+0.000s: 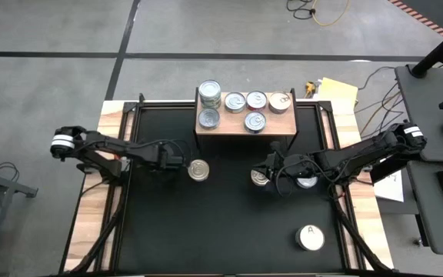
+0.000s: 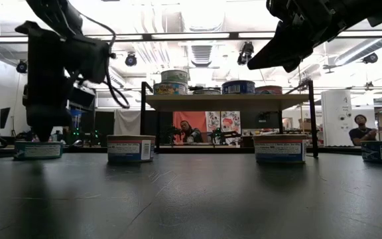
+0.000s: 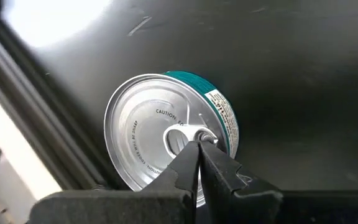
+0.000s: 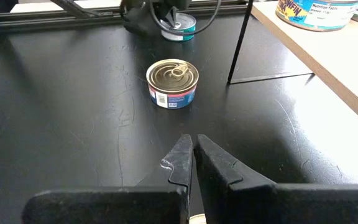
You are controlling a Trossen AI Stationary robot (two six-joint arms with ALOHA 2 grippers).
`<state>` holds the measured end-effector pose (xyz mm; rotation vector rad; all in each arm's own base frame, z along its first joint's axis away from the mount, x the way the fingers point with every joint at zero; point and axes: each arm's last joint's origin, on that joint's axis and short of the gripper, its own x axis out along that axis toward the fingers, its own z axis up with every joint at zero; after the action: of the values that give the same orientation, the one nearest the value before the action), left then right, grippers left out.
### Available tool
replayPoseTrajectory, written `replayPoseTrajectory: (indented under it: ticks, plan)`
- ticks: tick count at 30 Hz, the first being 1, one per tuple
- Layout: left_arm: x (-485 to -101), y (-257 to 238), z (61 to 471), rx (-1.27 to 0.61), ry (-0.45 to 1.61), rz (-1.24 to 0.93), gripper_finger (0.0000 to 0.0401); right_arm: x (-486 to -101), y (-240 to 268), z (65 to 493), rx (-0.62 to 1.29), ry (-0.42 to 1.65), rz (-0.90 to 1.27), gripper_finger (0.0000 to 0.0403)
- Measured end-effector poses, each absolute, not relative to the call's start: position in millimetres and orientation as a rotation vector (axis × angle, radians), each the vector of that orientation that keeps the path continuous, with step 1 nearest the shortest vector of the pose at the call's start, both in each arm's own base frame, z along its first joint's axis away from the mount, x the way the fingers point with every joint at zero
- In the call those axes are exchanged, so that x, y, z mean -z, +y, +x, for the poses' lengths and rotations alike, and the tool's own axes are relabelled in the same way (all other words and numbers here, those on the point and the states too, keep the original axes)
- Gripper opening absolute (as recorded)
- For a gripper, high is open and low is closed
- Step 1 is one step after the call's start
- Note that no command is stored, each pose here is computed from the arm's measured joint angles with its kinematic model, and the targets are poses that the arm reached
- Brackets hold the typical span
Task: Stack canned seafood by type on shelf
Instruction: Put the green blue tuna can on the shelf
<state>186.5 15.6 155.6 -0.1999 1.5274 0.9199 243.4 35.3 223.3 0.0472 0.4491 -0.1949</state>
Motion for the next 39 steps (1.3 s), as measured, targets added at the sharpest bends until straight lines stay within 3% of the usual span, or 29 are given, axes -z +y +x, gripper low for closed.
replayPoseTrajectory:
  ticks: [9,18,27,39]
  plan:
    - [-167,1,193,-0.678,1.428,-0.257,0.0,-223,35,243,0.195,0.45,0.047,0.0013]
    - [-179,-13,187,-0.588,1.379,-0.236,0.0,-222,35,243,0.195,0.453,0.046,0.0013]
    - [-183,-11,184,-0.657,1.325,-0.21,0.0,-222,35,243,0.195,0.453,0.047,0.0013]
    - [-159,-11,193,-0.768,1.394,-0.193,0.0,-222,35,243,0.197,0.453,0.056,0.0013]
